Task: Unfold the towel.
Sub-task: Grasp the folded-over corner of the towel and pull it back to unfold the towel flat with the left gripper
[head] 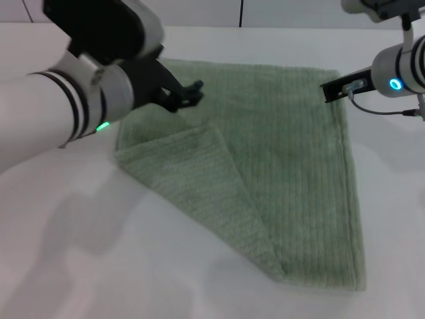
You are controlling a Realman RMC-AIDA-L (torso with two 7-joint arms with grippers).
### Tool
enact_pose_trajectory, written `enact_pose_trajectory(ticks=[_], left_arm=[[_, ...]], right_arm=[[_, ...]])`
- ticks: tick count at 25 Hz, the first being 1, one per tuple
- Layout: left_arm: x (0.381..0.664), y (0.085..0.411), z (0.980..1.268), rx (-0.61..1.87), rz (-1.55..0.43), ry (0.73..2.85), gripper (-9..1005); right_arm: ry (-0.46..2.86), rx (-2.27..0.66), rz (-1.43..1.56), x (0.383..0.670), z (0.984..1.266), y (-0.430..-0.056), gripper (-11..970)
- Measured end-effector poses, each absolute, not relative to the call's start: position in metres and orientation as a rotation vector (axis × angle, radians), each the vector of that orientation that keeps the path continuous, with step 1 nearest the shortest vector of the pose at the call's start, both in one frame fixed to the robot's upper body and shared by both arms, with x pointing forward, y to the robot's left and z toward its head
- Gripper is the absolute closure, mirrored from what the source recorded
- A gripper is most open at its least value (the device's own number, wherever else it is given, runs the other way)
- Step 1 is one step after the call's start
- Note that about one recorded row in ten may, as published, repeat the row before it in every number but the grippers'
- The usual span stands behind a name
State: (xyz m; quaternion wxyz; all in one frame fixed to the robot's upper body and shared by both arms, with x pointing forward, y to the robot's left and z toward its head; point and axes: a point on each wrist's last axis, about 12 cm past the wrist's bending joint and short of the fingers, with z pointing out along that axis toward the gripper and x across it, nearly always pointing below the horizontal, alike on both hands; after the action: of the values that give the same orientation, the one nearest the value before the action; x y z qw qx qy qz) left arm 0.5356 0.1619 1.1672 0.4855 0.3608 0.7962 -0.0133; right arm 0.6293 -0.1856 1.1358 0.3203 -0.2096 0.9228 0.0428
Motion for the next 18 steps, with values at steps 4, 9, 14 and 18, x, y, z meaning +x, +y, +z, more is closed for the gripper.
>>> enact_pose_trajectory(ticks=[4,9,14,18], left_arm=[[0.530,0.149,1.168,0.945,-0.077,1.930,146],[0.531,0.143,1.165,0.963,-0.096,1.933,146],[0.528,0.137,1.163,1.004,-0.105,1.948,147],[0.527,0.128,1.159,1.058,-0.128,1.976,147]], right_arm=[[2.445,-0.553,0.091,0.634,1.129,-0.186,960],[2.428,-0.541,0.057,0.643,1.124,-0.188,960],[2.426,-0.508,0.043,0.652,1.119,-0.192,959],[2.419,-0.485,0.043,0.655,1.120,-0.196,959]])
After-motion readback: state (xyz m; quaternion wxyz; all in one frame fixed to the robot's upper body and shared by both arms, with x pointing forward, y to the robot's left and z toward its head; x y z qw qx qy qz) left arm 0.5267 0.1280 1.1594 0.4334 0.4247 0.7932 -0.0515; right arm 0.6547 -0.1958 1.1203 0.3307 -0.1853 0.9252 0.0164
